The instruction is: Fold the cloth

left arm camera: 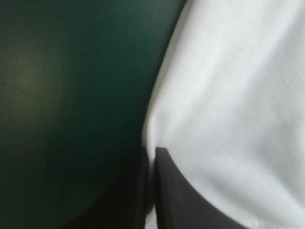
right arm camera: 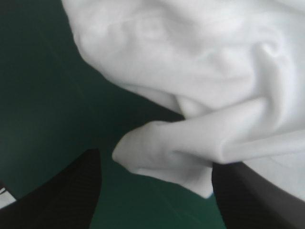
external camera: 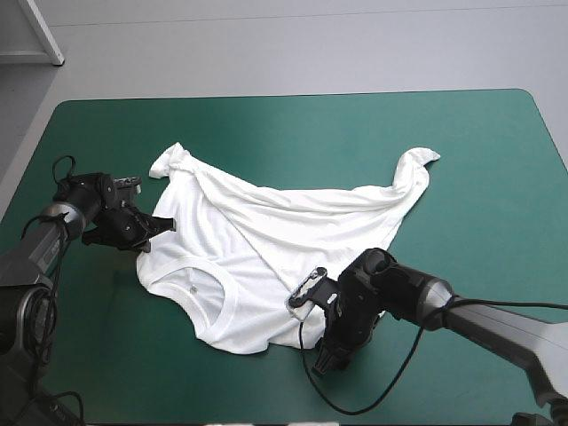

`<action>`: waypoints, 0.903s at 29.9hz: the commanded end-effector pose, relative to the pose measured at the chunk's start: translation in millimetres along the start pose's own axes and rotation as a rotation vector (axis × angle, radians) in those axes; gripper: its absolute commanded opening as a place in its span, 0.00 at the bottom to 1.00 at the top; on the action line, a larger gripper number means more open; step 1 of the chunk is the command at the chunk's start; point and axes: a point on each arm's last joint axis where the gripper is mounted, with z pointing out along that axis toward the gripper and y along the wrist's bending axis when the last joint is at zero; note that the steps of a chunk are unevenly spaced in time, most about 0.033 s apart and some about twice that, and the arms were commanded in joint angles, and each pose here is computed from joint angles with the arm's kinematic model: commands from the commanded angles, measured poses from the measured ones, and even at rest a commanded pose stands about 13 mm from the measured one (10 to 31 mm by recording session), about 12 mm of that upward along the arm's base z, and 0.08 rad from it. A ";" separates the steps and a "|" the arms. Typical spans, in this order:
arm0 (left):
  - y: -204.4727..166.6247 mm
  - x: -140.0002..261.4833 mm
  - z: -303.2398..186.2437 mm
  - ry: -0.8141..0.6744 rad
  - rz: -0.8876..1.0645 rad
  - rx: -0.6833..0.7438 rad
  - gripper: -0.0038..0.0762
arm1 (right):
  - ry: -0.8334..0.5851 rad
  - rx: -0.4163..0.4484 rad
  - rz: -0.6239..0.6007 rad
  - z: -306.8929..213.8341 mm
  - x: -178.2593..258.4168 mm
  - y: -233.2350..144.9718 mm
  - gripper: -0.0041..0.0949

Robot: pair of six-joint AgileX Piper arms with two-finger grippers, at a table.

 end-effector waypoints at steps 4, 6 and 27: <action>-6.4 -2.8 -18.7 -0.068 -0.016 0.037 0.04 | 0.000 -0.021 0.025 17.4 -12.6 -0.6 0.59; -6.4 -2.8 -18.7 -0.068 -0.016 0.037 0.04 | 0.002 -0.017 0.050 18.4 -12.9 -1.2 0.44; -17.0 -12.6 -124.1 -0.393 0.024 0.077 0.04 | -0.389 0.261 0.054 -124.0 -12.7 -10.4 0.02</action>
